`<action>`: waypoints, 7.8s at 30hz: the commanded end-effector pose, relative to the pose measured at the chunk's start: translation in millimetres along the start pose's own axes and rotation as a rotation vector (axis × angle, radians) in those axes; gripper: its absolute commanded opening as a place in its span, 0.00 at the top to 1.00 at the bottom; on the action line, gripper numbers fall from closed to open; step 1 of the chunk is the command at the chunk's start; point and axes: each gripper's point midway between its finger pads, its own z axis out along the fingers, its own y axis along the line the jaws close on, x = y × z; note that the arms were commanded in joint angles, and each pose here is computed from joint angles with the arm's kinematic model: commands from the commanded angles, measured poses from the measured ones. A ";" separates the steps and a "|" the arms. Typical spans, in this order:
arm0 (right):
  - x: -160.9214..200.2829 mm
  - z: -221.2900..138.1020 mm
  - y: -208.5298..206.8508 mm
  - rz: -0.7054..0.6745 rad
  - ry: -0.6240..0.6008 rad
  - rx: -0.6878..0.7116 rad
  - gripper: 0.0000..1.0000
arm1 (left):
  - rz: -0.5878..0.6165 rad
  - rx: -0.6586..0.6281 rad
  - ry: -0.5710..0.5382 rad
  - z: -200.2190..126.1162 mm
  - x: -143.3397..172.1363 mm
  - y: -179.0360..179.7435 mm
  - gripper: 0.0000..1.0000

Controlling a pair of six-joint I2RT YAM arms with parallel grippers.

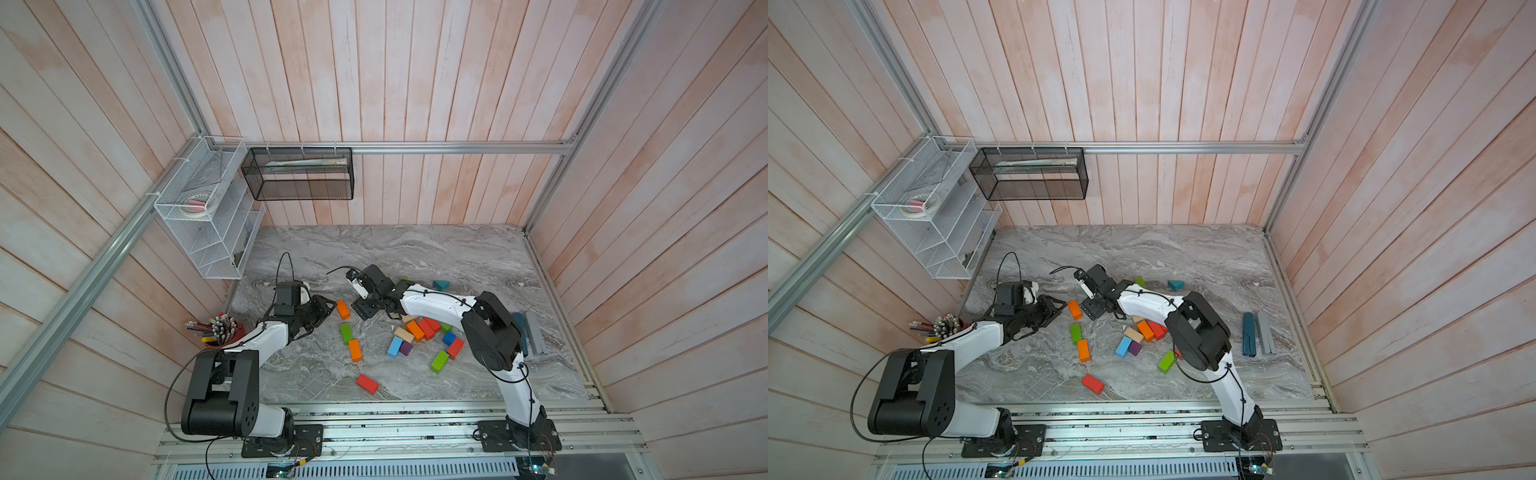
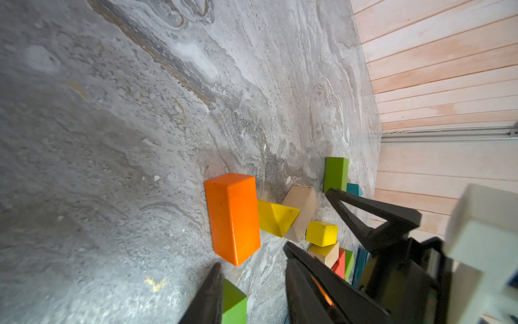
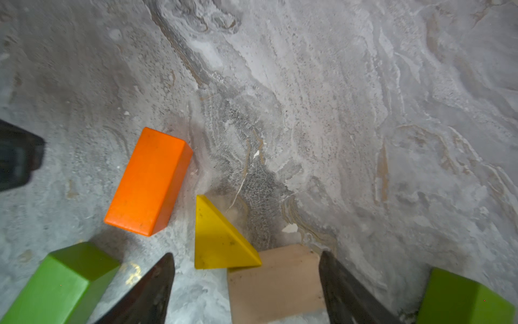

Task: Assemble a heart with building blocks
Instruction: Adjust the building block at the center of the board, then assemble the building block at the center of the board.

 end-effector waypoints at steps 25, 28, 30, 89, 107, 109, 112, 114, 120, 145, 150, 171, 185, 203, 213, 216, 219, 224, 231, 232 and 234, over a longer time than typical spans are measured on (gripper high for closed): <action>-3.0 -63.2 -43.6 0.178 -0.127 0.007 0.19 | 0.026 0.012 0.064 34.5 18.2 -8.6 0.62; -0.8 -63.1 -43.4 0.181 -0.125 0.006 0.19 | 0.028 0.017 0.066 37.4 17.7 -9.8 0.63; 0.8 -62.9 -43.6 0.182 -0.123 0.006 0.19 | 0.029 0.018 0.066 38.9 16.5 -10.4 0.63; 48.8 -128.9 -9.9 0.282 -0.153 -0.177 0.21 | 0.220 -0.287 0.124 -11.2 46.3 -7.7 0.44; 95.8 -158.1 -6.5 0.325 -0.178 -0.185 0.20 | 0.353 -0.489 0.252 7.7 75.7 19.6 0.50; 95.1 -157.6 -7.4 0.323 -0.178 -0.181 0.20 | 0.375 -0.505 0.269 10.0 75.6 22.5 0.52; 95.4 -157.4 -8.9 0.323 -0.179 -0.173 0.20 | 0.407 -0.523 0.280 11.4 72.3 23.7 0.62; 96.3 -156.8 -9.2 0.324 -0.178 -0.170 0.20 | 0.437 -0.520 0.286 12.4 70.2 21.0 0.64; 99.1 -155.7 -9.0 0.320 -0.171 -0.169 0.20 | 0.569 -0.539 0.322 11.5 61.6 18.3 0.79; 99.2 -162.0 -0.4 0.297 -0.209 -0.231 0.20 | 0.992 -0.583 0.325 8.2 13.3 25.3 0.89; 103.7 -159.2 -0.7 0.291 -0.201 -0.234 0.20 | 0.992 -0.615 0.361 13.2 14.3 37.9 0.89; 107.1 -159.7 0.0 0.291 -0.198 -0.247 0.20 | 0.746 -0.530 0.285 -8.4 27.1 17.8 0.43; 101.1 -161.4 3.4 0.314 -0.205 -0.274 0.20 | 0.115 -0.527 0.081 -37.8 56.4 33.8 0.44; 102.1 -161.8 -1.1 0.321 -0.199 -0.247 0.20 | 0.187 -0.552 0.061 -12.4 30.8 47.5 0.60; 103.8 -160.2 -2.6 0.325 -0.195 -0.237 0.21 | 0.263 -0.553 0.059 -5.7 14.1 44.2 0.67; 104.6 -159.6 -2.8 0.325 -0.192 -0.234 0.21 | 0.279 -0.548 0.060 -4.2 10.9 43.5 0.68; 105.4 -159.1 -3.0 0.326 -0.191 -0.234 0.21 | 0.300 -0.543 0.060 -2.0 8.7 42.9 0.69; 106.5 -158.3 -3.3 0.328 -0.187 -0.231 0.21 | 0.319 -0.550 0.058 0.1 2.4 43.7 0.69; 107.4 -157.3 -3.5 0.330 -0.183 -0.229 0.21 | 0.311 -0.525 0.058 5.9 0.5 39.5 0.69; 107.3 -157.3 -3.9 0.330 -0.184 -0.227 0.21 | 0.307 -0.515 0.058 6.9 0.6 37.7 0.69; 107.9 -157.1 -3.7 0.329 -0.183 -0.228 0.21 | 0.299 -0.500 0.063 9.4 2.6 36.7 0.69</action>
